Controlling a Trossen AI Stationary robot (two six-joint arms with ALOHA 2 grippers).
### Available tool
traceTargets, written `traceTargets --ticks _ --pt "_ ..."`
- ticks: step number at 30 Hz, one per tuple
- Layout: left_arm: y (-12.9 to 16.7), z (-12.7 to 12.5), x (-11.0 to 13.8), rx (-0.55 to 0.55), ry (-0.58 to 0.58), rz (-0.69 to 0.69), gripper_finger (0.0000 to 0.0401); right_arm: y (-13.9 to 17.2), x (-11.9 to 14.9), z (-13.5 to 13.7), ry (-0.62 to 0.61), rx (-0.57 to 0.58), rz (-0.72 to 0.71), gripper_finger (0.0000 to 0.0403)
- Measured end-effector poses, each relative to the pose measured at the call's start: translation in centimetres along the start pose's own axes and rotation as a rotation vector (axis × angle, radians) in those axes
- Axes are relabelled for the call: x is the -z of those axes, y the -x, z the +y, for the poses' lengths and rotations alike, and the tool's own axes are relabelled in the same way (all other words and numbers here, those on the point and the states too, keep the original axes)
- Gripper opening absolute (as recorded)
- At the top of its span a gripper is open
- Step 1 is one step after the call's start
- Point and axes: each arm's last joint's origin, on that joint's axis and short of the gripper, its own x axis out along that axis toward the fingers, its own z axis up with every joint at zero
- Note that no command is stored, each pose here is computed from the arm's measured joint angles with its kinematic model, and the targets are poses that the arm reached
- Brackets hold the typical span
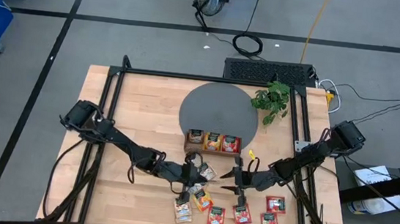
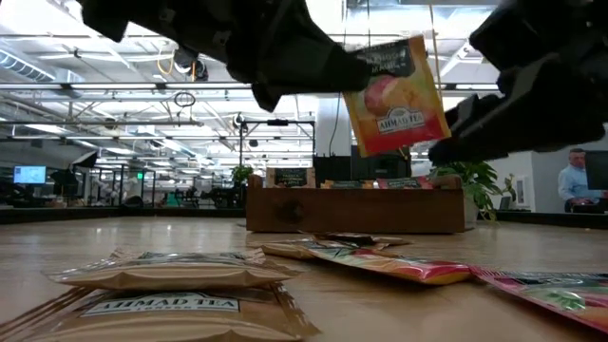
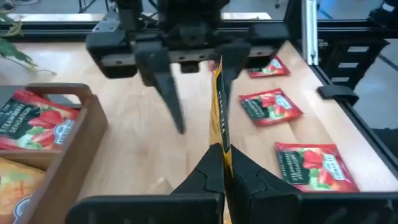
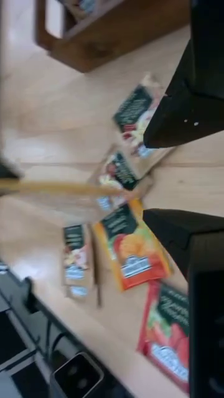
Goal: Pick & Place Tea
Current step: Put the yellow tea bag into the middle wooden organizer
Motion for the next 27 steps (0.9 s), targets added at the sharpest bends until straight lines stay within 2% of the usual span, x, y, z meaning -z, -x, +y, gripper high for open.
traceTargets --ticks 4,10,16,22,27 --pt "0.4 -1.2 0.4 -0.016 -0.021 0.017 0.0002 0.2 0.3 -0.3 -0.001 0.013 0.039 0.0164" --pt "0.6 -1.9 0.8 -0.02 -0.026 0.038 0.0002 1.1 -1.4 -0.3 -0.033 -0.004 -0.047 0.0159" --pt "0.6 -1.8 0.7 -0.046 0.002 0.027 0.0001 1.5 -3.3 0.0 -0.044 -0.039 -0.221 0.0161" --pt "0.6 -1.6 0.6 -0.058 0.013 0.017 0.0001 1.4 -3.4 0.1 -0.053 -0.041 -0.235 0.016" --pt "0.3 -0.8 0.2 -0.056 0.067 -0.008 0.0001 0.4 -3.4 0.3 -0.053 -0.039 -0.243 0.0162"
